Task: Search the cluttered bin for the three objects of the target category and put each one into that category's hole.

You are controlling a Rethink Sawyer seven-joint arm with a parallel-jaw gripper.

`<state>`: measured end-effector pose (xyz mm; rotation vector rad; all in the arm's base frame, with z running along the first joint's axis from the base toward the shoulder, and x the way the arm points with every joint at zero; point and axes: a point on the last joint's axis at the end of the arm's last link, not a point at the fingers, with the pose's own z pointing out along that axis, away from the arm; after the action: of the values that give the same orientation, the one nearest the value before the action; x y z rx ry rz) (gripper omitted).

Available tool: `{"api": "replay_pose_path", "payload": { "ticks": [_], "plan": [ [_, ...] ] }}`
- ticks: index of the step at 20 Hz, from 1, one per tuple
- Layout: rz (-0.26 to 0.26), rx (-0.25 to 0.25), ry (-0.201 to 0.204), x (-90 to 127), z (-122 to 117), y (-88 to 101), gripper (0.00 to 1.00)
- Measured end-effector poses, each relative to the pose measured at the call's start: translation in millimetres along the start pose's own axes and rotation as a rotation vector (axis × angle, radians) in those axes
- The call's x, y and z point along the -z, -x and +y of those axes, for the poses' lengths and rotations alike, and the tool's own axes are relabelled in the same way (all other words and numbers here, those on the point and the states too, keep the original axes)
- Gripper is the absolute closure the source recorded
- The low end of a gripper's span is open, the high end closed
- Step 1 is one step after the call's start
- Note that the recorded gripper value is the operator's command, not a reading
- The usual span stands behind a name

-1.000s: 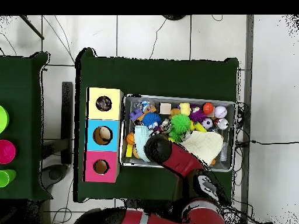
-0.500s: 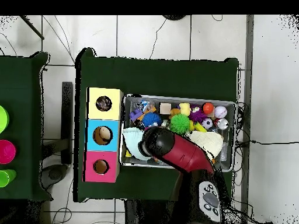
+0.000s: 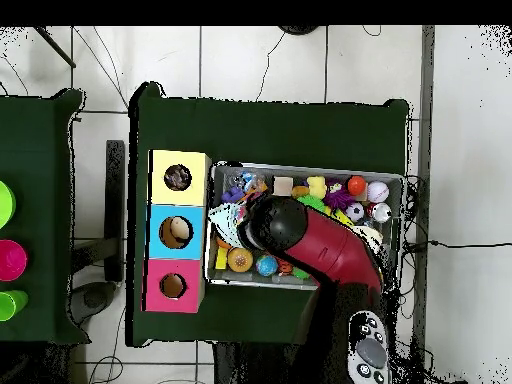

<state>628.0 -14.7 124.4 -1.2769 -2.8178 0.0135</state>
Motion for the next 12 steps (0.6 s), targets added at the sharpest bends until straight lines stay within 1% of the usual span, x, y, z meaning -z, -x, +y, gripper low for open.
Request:
{"api": "replay_pose_path", "payload": {
  "ticks": [5, 7, 9, 12],
  "plan": [
    [-0.037, 0.003, 0.018, 11.8, 8.6, 15.2, 1.0],
    [-0.041, 0.004, 0.021, 12.8, 10.0, 17.0, 1.0],
    [-0.045, 0.005, 0.022, 12.3, 10.8, 18.1, 1.0],
    [-0.048, 0.005, 0.018, 5.1, 10.2, 18.5, 1.0]
  ]
}}
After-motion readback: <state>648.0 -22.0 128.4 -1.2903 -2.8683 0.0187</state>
